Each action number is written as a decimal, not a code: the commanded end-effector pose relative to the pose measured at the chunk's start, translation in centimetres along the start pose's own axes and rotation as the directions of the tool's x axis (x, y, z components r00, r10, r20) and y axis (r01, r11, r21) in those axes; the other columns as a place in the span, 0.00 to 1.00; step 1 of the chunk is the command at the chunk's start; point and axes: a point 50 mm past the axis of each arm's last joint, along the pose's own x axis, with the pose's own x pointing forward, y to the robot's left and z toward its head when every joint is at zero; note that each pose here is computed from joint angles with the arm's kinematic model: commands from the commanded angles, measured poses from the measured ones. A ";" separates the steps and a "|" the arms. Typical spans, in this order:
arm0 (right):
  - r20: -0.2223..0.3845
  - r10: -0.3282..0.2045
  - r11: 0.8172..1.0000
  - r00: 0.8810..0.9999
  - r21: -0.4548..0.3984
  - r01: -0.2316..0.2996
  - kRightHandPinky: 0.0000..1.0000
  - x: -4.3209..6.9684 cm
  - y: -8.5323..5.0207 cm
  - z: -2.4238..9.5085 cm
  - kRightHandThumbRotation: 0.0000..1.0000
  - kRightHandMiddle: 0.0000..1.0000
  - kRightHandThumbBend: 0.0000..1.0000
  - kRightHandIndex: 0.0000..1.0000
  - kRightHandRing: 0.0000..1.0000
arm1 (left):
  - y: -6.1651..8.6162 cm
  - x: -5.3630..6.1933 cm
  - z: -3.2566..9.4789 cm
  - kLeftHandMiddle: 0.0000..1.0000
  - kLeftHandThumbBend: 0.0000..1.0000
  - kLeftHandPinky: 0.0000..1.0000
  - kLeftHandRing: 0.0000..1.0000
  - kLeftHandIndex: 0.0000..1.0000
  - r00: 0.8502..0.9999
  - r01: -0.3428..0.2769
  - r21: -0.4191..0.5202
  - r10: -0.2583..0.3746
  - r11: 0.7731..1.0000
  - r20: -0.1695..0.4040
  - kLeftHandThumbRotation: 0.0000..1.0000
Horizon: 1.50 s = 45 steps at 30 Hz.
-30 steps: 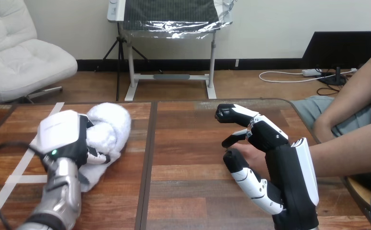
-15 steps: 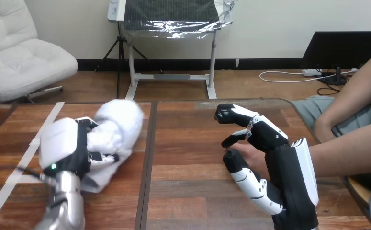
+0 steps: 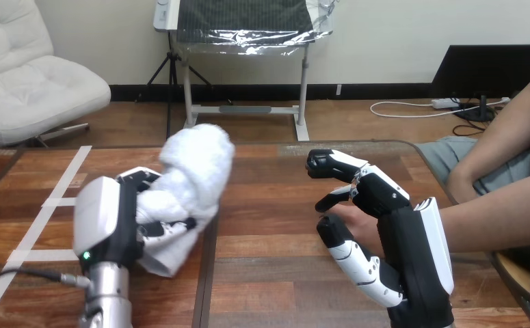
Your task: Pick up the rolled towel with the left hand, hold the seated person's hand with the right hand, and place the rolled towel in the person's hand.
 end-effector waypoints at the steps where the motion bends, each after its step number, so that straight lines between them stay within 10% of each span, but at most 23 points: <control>1: 0.088 -0.016 1.000 0.996 -0.002 0.016 0.47 1.5 -0.2 0.8 0.69 0.78 0.60 0.71 0.70 | 1.9 2.0 4.3 0.47 0.64 0.39 0.42 0.51 0.969 -0.154 -0.218 0.191 0.964 0.160 0.00; 31: 0.092 0.022 0.981 0.996 -0.194 -0.004 0.57 2.2 -2.6 1.0 0.68 0.89 0.63 0.83 0.83 | 1.9 -2.2 7.8 0.45 0.64 0.38 0.40 0.51 0.933 -0.127 -0.523 0.281 0.843 0.225 0.00; 45: 0.039 0.069 0.894 0.997 -0.447 -0.044 0.97 3.0 -5.9 1.9 0.68 0.99 0.72 0.94 0.99 | 1.5 -3.9 8.4 0.44 0.64 0.40 0.40 0.51 0.931 -0.132 -0.598 0.305 0.790 0.198 0.00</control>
